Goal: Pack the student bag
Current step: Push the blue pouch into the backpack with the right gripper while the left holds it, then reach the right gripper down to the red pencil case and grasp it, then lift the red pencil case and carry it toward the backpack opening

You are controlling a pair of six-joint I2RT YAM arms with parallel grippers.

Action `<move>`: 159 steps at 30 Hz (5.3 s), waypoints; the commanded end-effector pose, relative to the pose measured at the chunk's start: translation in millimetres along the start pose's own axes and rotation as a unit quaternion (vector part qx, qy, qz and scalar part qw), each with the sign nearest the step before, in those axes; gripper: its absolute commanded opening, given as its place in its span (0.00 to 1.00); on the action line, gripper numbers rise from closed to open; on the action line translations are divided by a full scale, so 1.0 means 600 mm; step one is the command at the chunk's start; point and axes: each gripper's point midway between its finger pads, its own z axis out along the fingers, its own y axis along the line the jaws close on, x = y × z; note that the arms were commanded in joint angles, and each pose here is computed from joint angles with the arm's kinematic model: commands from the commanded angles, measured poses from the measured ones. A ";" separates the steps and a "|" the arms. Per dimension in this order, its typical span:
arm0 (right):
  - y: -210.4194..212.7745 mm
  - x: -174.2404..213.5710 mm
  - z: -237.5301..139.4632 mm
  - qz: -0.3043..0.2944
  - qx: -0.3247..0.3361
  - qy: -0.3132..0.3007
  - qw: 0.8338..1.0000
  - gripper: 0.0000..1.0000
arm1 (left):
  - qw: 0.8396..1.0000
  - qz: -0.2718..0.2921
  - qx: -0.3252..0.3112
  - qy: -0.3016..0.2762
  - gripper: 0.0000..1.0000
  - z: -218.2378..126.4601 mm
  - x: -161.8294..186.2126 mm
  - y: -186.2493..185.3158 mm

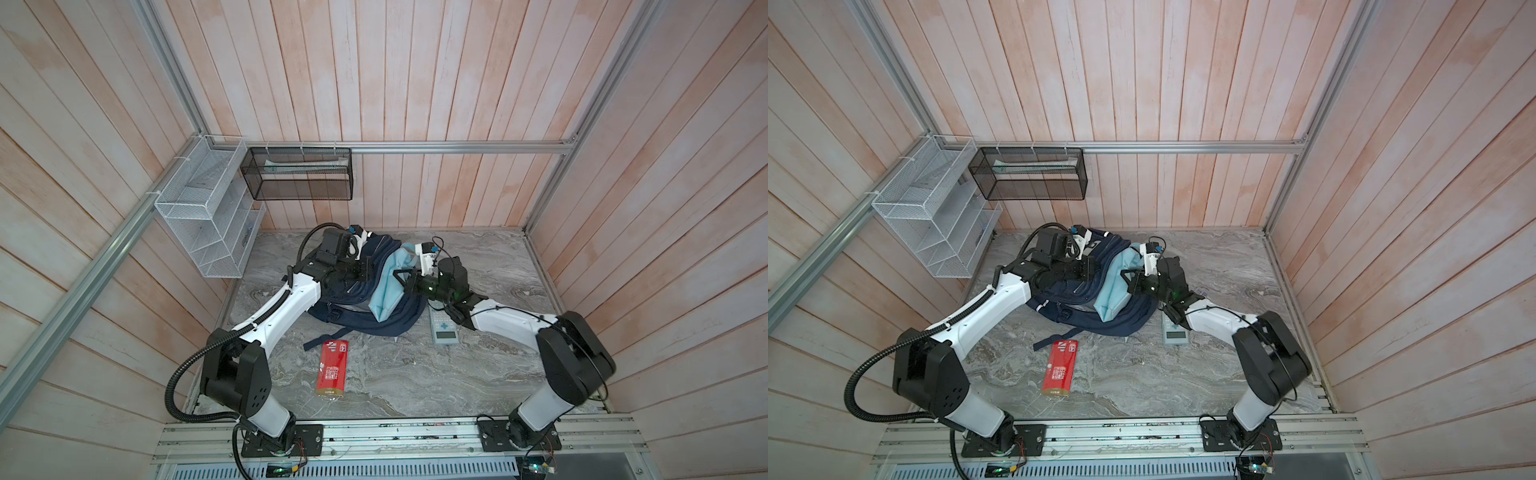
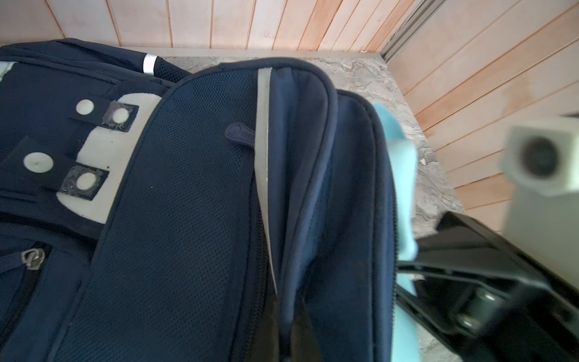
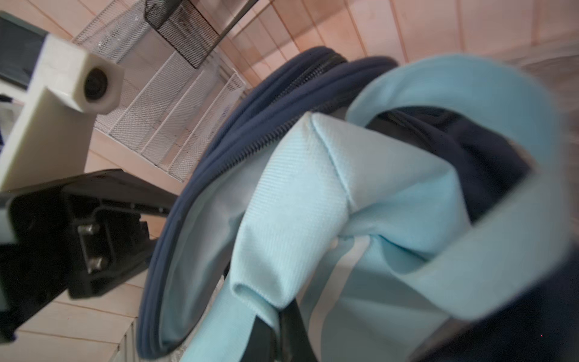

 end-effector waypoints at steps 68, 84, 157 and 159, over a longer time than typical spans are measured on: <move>0.063 0.384 -0.040 0.021 0.103 0.265 0.959 0.81 | 0.899 -0.344 -0.261 0.071 0.64 -0.154 0.450 0.204; 0.090 0.459 0.011 0.091 0.062 0.342 0.933 0.58 | 0.899 -0.386 -0.183 0.098 0.30 -0.095 0.529 0.170; -0.053 0.100 -0.284 0.086 0.133 0.053 0.986 0.00 | 0.969 0.053 -0.243 0.006 1.00 -0.012 0.084 -0.012; -0.072 0.088 -0.298 0.085 0.147 0.042 0.985 0.00 | 0.962 0.072 -0.264 0.012 1.00 0.012 0.070 -0.005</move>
